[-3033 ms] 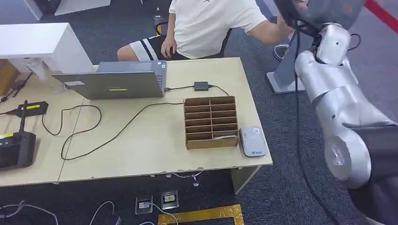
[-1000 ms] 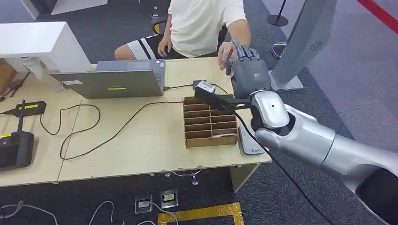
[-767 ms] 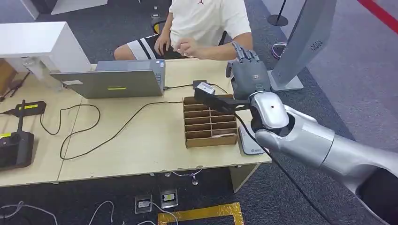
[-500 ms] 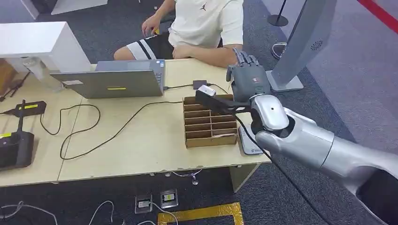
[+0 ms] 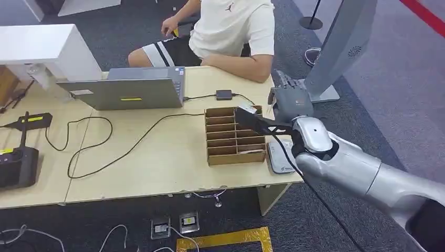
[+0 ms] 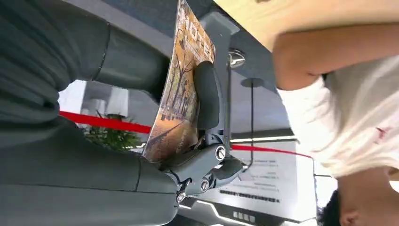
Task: Pass the card to the sensor for recognition and then transmit it.
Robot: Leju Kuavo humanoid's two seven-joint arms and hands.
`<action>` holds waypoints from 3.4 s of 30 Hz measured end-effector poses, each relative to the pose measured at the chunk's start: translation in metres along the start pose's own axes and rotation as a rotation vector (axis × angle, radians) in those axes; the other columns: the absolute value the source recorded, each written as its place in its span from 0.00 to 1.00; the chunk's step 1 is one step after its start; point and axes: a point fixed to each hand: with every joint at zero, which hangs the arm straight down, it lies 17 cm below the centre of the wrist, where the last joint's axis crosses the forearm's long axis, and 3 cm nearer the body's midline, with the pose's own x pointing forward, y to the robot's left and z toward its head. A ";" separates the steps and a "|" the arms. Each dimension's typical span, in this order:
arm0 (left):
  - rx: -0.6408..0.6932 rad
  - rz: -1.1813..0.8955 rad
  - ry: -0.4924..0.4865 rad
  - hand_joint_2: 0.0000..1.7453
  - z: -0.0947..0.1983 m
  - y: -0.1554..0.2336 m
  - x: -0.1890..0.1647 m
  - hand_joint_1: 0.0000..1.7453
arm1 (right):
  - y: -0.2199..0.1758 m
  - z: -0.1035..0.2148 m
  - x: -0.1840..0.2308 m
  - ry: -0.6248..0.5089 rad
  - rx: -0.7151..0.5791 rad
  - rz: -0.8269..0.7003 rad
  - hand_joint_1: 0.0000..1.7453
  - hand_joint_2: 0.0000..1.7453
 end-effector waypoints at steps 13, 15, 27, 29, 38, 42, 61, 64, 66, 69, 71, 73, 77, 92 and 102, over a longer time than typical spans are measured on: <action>-0.007 -0.039 0.007 0.00 0.000 -0.001 -0.002 0.00 | 0.075 0.037 -0.050 0.085 0.124 0.044 1.00 1.00; -0.007 -0.041 0.008 0.00 0.000 0.000 -0.002 0.00 | 0.080 0.040 -0.050 0.088 0.135 0.043 1.00 1.00; -0.003 -0.027 0.021 0.00 0.000 0.001 -0.004 0.00 | 0.124 0.067 -0.041 0.089 0.237 0.020 1.00 1.00; -0.002 -0.024 0.020 0.00 0.000 0.001 -0.003 0.00 | 0.130 0.070 -0.039 0.089 0.248 0.015 1.00 1.00; -0.010 -0.032 0.020 0.00 0.000 -0.002 -0.003 0.00 | 0.152 0.080 -0.035 0.105 0.297 -0.008 1.00 1.00; -0.010 -0.030 0.034 0.00 0.000 -0.002 -0.005 0.00 | 0.159 0.085 -0.034 0.111 0.315 -0.019 1.00 1.00; -0.018 -0.041 0.069 0.00 0.000 -0.005 -0.011 0.00 | 0.190 0.108 -0.051 0.190 0.357 -0.091 1.00 1.00; -0.020 -0.040 0.071 0.00 0.000 -0.005 -0.012 0.00 | 0.191 0.108 -0.054 0.198 0.361 -0.095 1.00 1.00; -0.022 -0.044 0.070 0.00 0.000 -0.006 -0.011 0.00 | 0.192 0.108 -0.055 0.200 0.363 -0.097 1.00 1.00; -0.025 -0.045 0.067 0.00 0.000 -0.007 -0.010 0.00 | 0.193 0.109 -0.056 0.205 0.368 -0.103 1.00 1.00; -0.028 -0.049 0.064 0.00 0.000 -0.008 -0.009 0.00 | 0.194 0.110 -0.056 0.209 0.370 -0.108 1.00 1.00; -0.029 -0.049 0.062 0.00 -0.001 -0.009 -0.008 0.00 | 0.195 0.111 -0.056 0.210 0.372 -0.108 1.00 1.00; -0.032 -0.060 0.061 0.00 -0.001 -0.009 -0.008 0.00 | 0.195 0.111 -0.057 0.214 0.369 -0.114 1.00 1.00; -0.040 -0.087 0.066 0.00 0.000 -0.011 -0.010 0.00 | 0.191 0.108 -0.059 0.220 0.348 -0.120 1.00 1.00; -0.052 -0.158 0.054 0.00 0.000 -0.012 -0.010 0.00 | 0.063 0.031 -0.057 0.193 0.048 -0.193 1.00 1.00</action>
